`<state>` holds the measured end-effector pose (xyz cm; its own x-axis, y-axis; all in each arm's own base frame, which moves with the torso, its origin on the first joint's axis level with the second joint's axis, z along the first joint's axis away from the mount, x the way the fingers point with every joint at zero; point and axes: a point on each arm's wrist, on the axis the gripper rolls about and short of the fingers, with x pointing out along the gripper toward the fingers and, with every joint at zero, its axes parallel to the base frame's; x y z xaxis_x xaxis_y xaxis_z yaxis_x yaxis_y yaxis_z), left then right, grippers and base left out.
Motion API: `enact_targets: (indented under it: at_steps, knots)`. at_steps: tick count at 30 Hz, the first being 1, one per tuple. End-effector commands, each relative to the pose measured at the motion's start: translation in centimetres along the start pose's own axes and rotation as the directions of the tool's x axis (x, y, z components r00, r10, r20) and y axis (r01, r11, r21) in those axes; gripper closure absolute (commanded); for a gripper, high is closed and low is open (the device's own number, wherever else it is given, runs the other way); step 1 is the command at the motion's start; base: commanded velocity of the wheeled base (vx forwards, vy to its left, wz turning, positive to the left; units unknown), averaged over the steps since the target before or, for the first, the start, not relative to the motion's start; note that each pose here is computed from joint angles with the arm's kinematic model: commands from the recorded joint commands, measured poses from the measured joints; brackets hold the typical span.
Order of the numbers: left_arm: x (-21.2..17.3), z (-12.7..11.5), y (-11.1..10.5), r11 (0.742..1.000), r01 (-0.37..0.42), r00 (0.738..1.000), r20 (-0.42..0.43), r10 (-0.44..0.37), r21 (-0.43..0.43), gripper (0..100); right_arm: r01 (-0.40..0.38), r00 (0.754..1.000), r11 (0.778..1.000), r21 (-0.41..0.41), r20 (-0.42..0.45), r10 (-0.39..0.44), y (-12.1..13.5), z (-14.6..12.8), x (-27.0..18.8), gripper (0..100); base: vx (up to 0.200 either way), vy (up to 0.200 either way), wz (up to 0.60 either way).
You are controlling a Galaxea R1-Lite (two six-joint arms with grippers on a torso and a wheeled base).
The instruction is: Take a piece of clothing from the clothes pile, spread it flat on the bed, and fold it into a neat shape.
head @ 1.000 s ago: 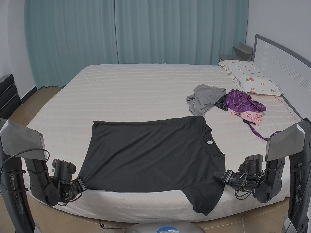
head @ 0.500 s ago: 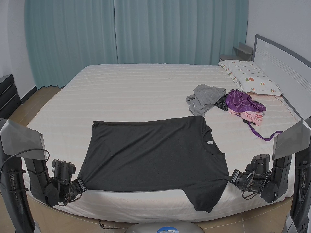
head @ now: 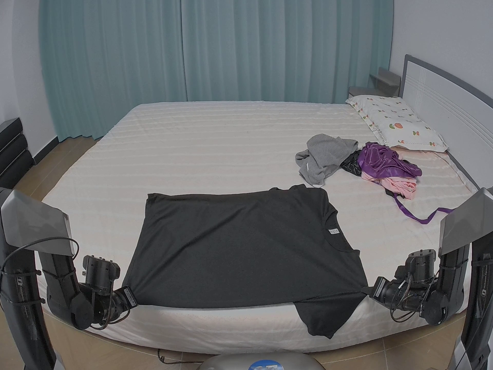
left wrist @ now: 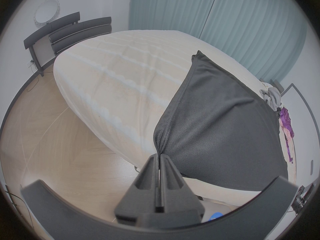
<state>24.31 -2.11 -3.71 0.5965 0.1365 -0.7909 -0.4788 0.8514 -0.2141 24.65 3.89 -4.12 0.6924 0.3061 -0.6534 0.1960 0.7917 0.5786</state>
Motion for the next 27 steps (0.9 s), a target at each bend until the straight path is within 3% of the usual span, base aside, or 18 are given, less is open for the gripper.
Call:
enact_targets:
  at_steps: [1, 11, 12, 22, 23, 27]
  knots:
    - [0.2, 0.0, 0.0, 1.0, -0.001, 1.0, -0.003, 0.001, -0.001, 100, 0.008, 1.0, 1.0, -0.008, -0.02, -0.008, -0.1, -0.4, 0.1, 100, 0.0, 0.0, 0.0]
    - [0.6, -0.2, -0.1, 1.0, 0.012, 1.0, -0.014, -0.012, -0.009, 100, 0.012, 0.998, 0.999, -0.052, -0.056, -0.015, -0.2, -1.2, 0.6, 100, 0.0, 0.0, 0.0]
    - [0.7, -0.2, -0.2, 1.0, 0.016, 1.0, -0.017, -0.016, -0.009, 0, 0.009, 0.998, 0.999, -0.053, -0.055, -0.012, -0.1, -1.2, 0.7, 0, 0.0, 0.0, 0.0]
    - [-0.1, 1.2, -0.5, 0.998, 0.056, 0.998, 0.037, -0.054, -0.038, 0, -0.032, 0.999, 0.999, -0.039, 0.004, 0.032, 0.3, -0.6, -0.4, 0, 0.0, 0.0, 0.0]
    - [-1.4, 2.5, -0.5, 0.991, 0.12, 0.991, 0.073, -0.115, -0.063, 0, -0.053, 0.998, 0.999, -0.015, 0.027, 0.053, 0.6, -0.5, -0.9, 0, 0.0, 0.0, 0.0]
    - [-2.5, 3.6, -0.5, 0.977, 0.193, 0.978, 0.095, -0.185, -0.086, 0, -0.054, 0.998, 0.999, 0.005, 0.023, 0.054, 0.6, -0.6, -0.7, 0, 0.0, 0.0, 0.0]
